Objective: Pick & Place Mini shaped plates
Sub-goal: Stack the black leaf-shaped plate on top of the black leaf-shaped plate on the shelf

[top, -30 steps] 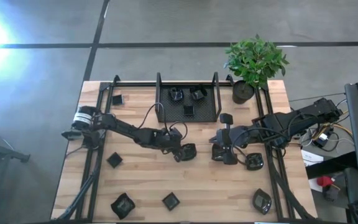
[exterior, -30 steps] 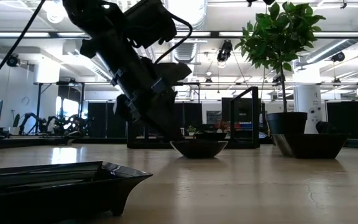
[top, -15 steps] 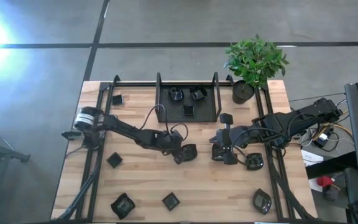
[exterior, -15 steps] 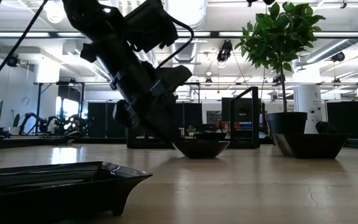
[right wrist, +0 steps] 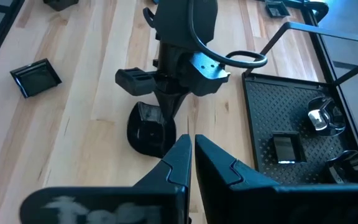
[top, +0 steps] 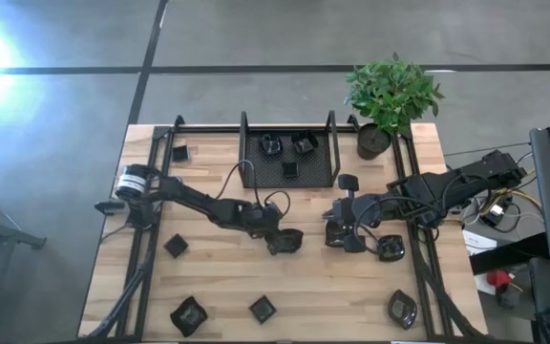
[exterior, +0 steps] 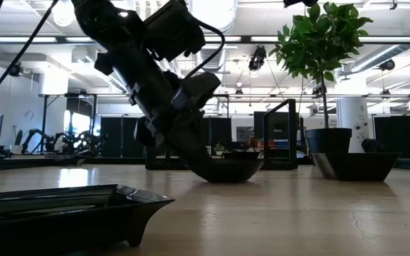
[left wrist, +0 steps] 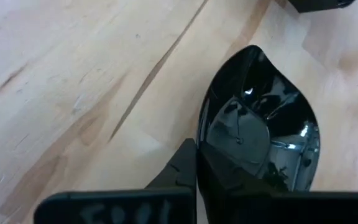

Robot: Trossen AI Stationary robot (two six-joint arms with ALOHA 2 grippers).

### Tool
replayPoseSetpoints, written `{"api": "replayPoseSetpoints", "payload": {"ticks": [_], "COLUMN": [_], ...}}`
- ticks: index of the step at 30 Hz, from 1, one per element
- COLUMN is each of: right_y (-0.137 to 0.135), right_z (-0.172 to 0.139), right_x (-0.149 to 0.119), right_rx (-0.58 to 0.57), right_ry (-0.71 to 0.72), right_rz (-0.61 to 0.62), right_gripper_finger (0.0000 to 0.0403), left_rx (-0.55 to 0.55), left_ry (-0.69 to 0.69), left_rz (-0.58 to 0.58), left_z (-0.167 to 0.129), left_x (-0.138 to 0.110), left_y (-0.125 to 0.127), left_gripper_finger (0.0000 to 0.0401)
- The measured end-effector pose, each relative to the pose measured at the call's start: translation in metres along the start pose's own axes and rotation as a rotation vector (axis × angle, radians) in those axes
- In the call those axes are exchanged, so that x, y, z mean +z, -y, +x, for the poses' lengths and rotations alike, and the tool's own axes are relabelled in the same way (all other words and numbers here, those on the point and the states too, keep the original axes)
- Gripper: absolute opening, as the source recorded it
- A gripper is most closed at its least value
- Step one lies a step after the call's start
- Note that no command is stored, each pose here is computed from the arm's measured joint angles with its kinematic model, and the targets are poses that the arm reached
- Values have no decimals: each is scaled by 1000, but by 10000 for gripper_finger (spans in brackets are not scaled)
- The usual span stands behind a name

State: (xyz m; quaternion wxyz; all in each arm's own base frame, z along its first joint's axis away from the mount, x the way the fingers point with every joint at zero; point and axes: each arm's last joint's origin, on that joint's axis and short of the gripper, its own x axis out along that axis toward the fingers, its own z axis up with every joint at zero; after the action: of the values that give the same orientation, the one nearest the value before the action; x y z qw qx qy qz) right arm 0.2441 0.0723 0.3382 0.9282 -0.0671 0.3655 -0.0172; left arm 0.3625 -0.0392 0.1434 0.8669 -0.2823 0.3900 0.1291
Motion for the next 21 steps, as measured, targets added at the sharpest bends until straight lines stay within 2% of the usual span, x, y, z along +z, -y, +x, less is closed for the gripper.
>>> {"api": "replayPoseSetpoints", "payload": {"ticks": [8, 13, 21], "right_y": [0, 0, 0], "right_z": [0, 0, 0], "right_x": [0, 0, 0], "right_rx": [0, -1, -1], "right_ry": [1, 1, 1], "right_rz": [2, 13, 16], "right_gripper_finger": [18, 18, 18], "left_rx": [-12, -18, 101], "left_ry": [20, 67, 115], "left_rz": [-5, 21, 99], "left_z": [-18, -46, -102], "left_x": [13, 38, 90], "left_y": [2, 5, -11], "left_gripper_finger": [1, 0, 0]}}
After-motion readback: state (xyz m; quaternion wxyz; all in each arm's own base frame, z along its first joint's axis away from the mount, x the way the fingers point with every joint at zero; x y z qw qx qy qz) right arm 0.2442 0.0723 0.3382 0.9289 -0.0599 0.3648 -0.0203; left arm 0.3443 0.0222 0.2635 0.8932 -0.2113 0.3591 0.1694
